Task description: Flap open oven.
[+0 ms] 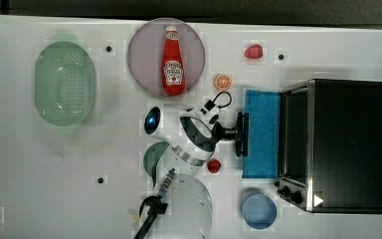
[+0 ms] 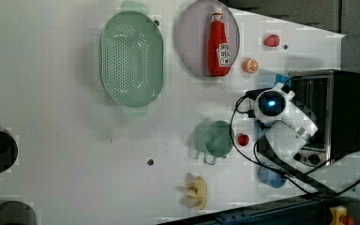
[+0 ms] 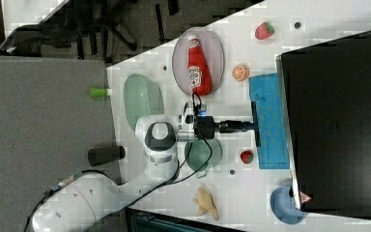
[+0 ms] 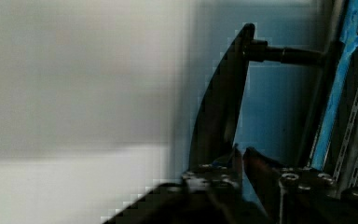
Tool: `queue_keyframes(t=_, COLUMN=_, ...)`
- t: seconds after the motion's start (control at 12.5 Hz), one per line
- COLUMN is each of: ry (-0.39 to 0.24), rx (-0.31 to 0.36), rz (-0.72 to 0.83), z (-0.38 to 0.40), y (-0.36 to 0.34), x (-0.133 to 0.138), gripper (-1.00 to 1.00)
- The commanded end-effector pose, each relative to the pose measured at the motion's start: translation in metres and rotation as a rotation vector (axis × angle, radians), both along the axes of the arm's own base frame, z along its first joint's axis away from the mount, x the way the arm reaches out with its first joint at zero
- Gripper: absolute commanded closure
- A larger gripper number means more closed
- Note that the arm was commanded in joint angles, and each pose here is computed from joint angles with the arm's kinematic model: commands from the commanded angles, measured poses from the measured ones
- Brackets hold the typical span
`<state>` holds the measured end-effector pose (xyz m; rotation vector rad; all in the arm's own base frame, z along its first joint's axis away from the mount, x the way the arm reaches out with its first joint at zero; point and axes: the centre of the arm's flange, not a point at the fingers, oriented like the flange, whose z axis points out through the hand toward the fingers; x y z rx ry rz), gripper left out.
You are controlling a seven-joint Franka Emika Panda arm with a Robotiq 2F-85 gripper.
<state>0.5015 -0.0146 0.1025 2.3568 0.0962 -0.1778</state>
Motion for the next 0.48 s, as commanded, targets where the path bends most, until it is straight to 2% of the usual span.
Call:
queue_keyframes(t=0.08, ry=-0.083, rx=-0.045, rz=-0.034, z=-0.006, y=0.011, x=0.010, gripper=0.65)
queue_keyframes(t=0.32, ry=-0.074, rx=-0.071, rz=-0.025, z=-0.012, y=0.014, x=0.014, gripper=0.65)
queue_keyframes(t=0.48, ry=-0.109, rx=-0.039, rz=-0.018, z=-0.004, y=0.020, x=0.023, gripper=0.65)
